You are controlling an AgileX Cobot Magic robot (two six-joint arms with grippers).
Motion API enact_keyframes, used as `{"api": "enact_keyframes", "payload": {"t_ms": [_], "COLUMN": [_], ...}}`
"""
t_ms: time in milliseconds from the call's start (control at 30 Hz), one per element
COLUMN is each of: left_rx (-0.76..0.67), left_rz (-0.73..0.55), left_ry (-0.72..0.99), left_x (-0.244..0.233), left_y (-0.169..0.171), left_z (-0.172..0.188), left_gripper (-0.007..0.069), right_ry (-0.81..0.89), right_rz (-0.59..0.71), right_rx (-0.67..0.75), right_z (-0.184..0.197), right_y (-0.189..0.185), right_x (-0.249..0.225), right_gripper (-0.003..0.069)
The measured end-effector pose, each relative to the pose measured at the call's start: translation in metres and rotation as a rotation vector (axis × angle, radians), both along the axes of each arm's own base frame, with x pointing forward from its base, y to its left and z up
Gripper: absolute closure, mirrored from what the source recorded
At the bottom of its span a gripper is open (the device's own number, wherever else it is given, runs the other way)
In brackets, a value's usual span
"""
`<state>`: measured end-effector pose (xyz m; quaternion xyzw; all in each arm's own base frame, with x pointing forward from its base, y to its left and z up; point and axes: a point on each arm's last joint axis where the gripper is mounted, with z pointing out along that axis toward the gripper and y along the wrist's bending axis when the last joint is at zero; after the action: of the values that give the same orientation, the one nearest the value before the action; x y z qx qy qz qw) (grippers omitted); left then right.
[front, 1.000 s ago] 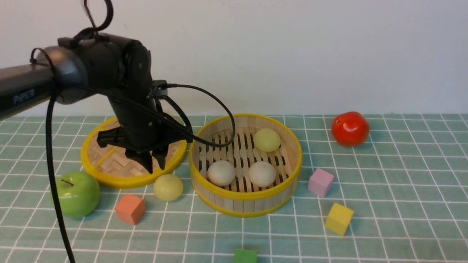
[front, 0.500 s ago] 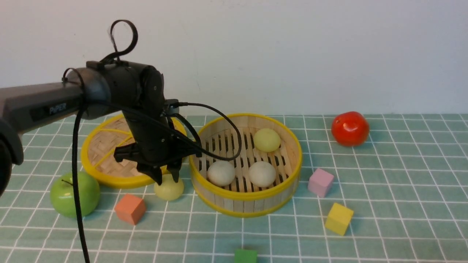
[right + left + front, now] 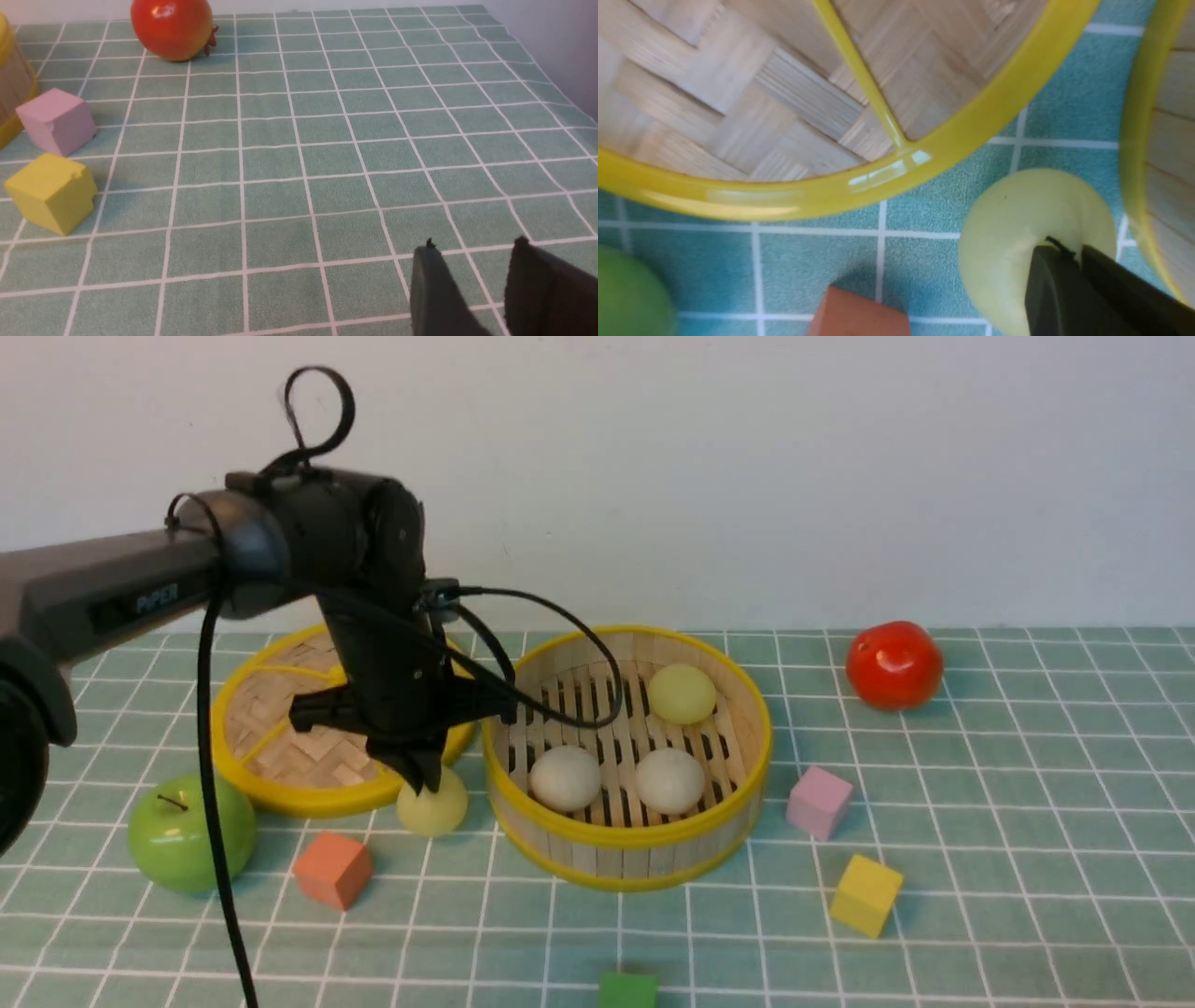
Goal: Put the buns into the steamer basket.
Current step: Use the left arm to grab a steamed stuffed bun, then use the left arm to put the steamed stuffed bun into the steamer
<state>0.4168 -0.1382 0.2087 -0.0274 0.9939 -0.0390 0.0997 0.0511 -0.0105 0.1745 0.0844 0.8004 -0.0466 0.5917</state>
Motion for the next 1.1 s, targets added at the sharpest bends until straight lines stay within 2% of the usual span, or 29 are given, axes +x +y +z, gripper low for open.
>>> {"api": "enact_keyframes", "payload": {"t_ms": [133, 267, 367, 467, 633, 767, 867, 967, 1100], "left_rx": [0.029, -0.008, -0.070, -0.112, -0.156, -0.142, -0.103, -0.079, -0.059], "left_rz": [-0.009, -0.004, -0.032, -0.073, -0.135, -0.120, -0.062, -0.039, -0.030], "left_ry": [-0.020, -0.144, -0.213, -0.265, -0.302, -0.271, -0.232, -0.212, -0.167], "left_x": [0.007, 0.017, 0.016, 0.012, 0.016, 0.025, 0.035, 0.038, 0.035], "left_y": [0.001, -0.005, -0.022, -0.043, -0.081, -0.086, -0.086, -0.086, -0.084], "left_z": [0.031, 0.078, 0.102, 0.108, 0.085, 0.059, 0.028, 0.015, 0.011], "left_gripper": [0.0638, 0.0638, 0.0638, 0.0638, 0.0638, 0.0632, 0.0610, 0.0575, 0.0426], "right_ry": [0.000, 0.000, 0.000, 0.000, 0.000, 0.000, 0.000, 0.000, 0.000], "right_rz": [0.000, 0.000, 0.000, 0.000, 0.000, 0.000, 0.000, 0.000, 0.000], "right_rx": [0.000, 0.000, 0.000, 0.000, 0.000, 0.000, 0.000, 0.000, 0.000], "right_z": [0.000, 0.000, 0.000, 0.000, 0.000, 0.000, 0.000, 0.000, 0.000], "right_y": [0.000, 0.000, 0.000, 0.000, 0.000, 0.000, 0.000, 0.000, 0.000], "right_x": [0.000, 0.000, 0.000, 0.000, 0.000, 0.000, 0.000, 0.000, 0.000], "right_gripper": [0.0421, 0.0421, 0.0421, 0.0421, 0.0421, 0.0421, 0.0421, 0.0421, 0.0421]}}
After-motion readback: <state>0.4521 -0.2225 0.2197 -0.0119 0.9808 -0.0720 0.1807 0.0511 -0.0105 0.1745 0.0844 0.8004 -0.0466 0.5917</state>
